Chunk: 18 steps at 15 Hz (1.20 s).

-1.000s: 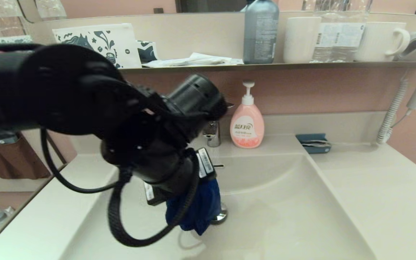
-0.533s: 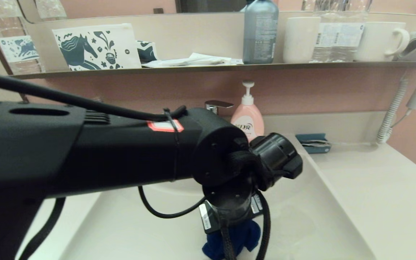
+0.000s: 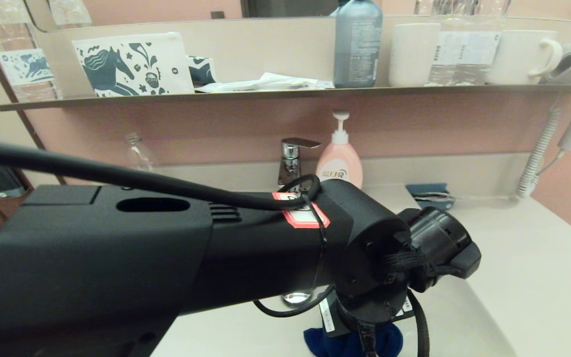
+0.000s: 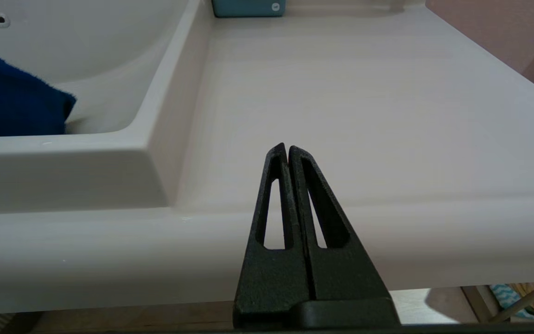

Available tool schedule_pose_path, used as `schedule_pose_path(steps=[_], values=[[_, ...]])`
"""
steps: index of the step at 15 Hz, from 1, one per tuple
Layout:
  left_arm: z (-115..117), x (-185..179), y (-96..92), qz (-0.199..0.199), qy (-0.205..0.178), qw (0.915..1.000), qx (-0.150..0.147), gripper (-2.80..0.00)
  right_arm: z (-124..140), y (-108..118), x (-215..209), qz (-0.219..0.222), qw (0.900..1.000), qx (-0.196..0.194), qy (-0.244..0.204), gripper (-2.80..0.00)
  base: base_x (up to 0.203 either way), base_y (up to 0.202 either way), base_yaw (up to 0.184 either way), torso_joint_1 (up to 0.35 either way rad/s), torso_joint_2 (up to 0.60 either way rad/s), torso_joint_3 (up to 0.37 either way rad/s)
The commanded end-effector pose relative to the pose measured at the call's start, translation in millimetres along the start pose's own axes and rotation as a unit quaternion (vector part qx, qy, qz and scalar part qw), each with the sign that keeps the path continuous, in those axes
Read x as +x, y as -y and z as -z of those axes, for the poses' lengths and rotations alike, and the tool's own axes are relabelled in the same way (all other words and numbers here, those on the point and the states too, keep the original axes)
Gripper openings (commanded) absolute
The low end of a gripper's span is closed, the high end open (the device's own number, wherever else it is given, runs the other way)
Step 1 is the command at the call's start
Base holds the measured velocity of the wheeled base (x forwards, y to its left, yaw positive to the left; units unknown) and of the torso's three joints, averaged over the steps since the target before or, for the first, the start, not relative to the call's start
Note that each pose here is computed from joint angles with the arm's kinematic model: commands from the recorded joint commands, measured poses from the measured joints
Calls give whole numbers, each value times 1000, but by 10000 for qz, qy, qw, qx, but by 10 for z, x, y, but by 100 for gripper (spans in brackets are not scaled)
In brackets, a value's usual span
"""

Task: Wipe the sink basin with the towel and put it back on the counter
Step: Wipe the sink

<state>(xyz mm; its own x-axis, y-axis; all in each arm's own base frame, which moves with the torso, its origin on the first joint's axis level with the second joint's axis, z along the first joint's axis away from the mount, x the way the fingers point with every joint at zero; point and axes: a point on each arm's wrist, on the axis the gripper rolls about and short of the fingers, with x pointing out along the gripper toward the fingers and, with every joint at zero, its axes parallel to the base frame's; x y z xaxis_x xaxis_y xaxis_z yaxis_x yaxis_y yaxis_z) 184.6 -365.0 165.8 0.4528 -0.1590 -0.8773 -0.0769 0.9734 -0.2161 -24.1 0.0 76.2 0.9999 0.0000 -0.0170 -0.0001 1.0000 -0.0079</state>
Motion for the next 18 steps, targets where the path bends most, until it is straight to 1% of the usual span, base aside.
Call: schedule_pose_path(steps=[1,3,6,8,11,14,16,18], values=[[-40,-76,54,391,84,9992,-82,-280,0,0,1,0,10000,1,-7,-280,0,0,0,0,0,0],[-49,-71,118,726,5,9973,-135,-280,0,0,1,0,10000,-6,-7,-280,0,0,0,0,0,0],[-56,-87,182,1190,-308,9923,-176,-280,0,0,1,0,10000,1,-7,-280,0,0,0,0,0,0],[-36,32,199,1150,-338,9927,-95,-280,0,0,1,0,10000,1,-7,-280,0,0,0,0,0,0],[-62,159,222,1205,-360,9920,-148,-280,0,0,1,0,10000,-2,-7,-280,0,0,0,0,0,0],[-49,332,268,1235,-321,9918,-74,-280,0,0,1,0,10000,1,-7,-280,0,0,0,0,0,0],[-24,393,255,1152,-361,9927,-29,-280,0,0,1,0,10000,1,-7,-280,0,0,0,0,0,0],[39,492,192,932,-450,9946,40,-280,0,0,1,0,10000,1,-7,-280,0,0,0,0,0,0]])
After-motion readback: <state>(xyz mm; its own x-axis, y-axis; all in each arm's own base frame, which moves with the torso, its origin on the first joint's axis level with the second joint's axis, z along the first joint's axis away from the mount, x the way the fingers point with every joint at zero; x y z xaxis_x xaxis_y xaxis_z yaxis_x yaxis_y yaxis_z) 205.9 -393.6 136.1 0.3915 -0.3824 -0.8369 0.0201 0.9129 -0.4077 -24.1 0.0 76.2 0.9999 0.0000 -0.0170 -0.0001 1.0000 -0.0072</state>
